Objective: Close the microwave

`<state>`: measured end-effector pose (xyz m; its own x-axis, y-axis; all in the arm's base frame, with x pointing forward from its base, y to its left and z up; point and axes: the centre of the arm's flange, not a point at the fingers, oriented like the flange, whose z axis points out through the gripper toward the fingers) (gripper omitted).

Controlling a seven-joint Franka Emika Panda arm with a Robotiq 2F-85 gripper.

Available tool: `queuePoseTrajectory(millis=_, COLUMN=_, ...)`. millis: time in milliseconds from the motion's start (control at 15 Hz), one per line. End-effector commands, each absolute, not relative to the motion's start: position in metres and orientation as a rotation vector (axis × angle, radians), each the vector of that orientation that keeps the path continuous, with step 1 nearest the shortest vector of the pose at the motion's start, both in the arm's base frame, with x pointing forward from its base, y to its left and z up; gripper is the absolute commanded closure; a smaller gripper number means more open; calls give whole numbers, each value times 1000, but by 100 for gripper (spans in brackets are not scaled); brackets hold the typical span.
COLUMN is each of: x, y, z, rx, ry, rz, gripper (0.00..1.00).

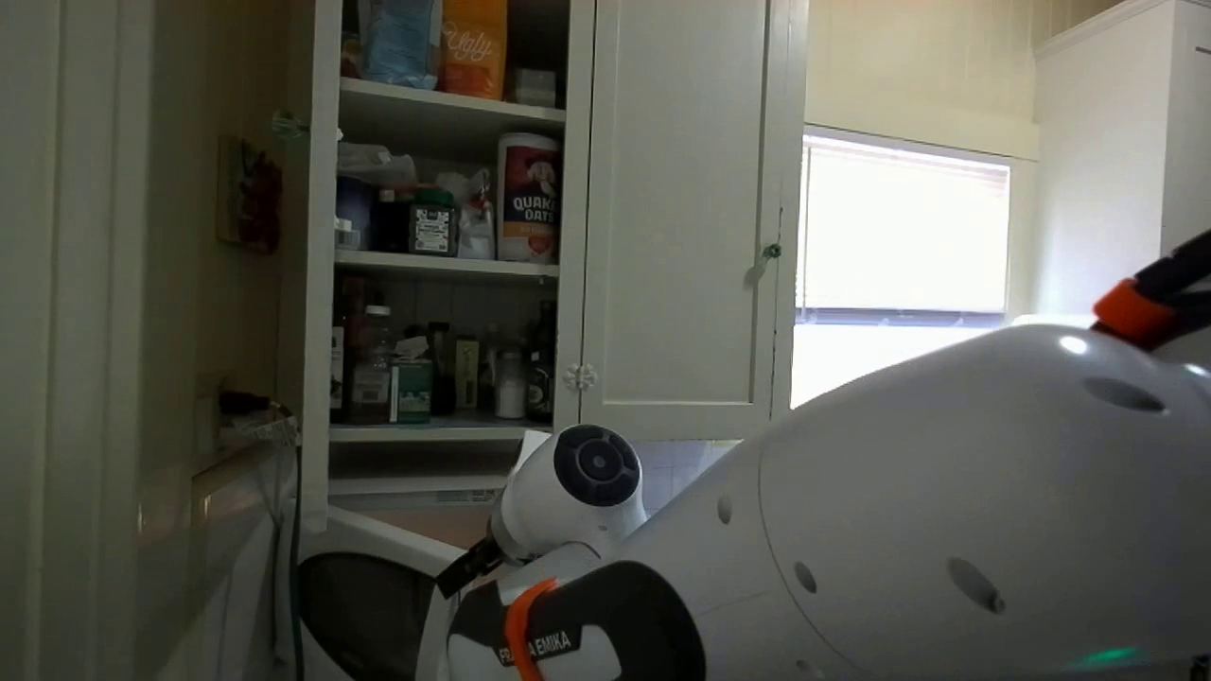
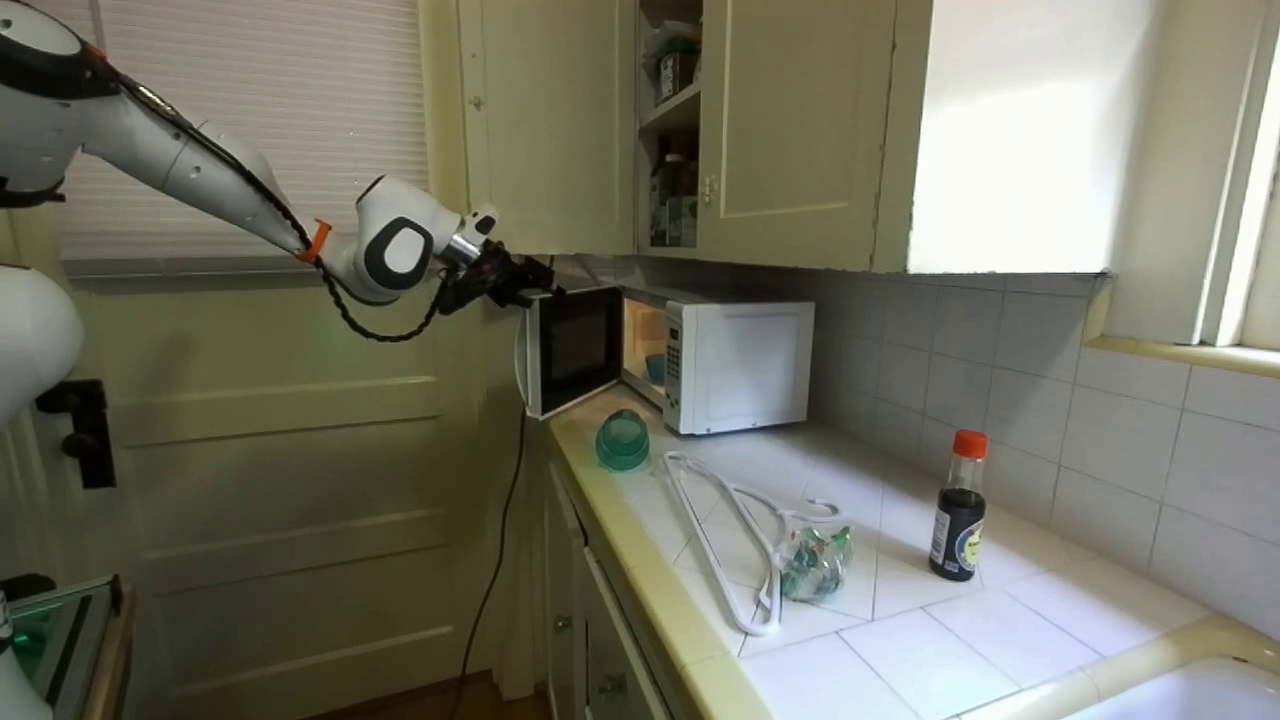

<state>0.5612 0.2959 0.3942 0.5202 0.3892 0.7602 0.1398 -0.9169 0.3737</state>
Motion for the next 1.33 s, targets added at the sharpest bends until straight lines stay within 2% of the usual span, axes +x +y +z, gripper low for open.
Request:
queuePoseTrajectory(millis=0, x=584, y=277, z=409, rx=2440, ry=198, rz=1317, gripper=0)
queuePoseTrajectory(millis=267, x=618, y=232, z=416, rx=2440, ry=36, rz=1227, gripper=0)
queuePoseTrajectory(millis=467, x=628, y=245, z=415, rx=2453, ry=145, rz=1217, gripper=0)
queuePoseTrajectory(millis=867, x=582, y=325, z=391, rx=2442, ry=191, rz=1153, gripper=0)
queuePoseTrajectory(millis=1267, x=560, y=360, z=397, rx=2458, ry=185, rz=1139, gripper=0)
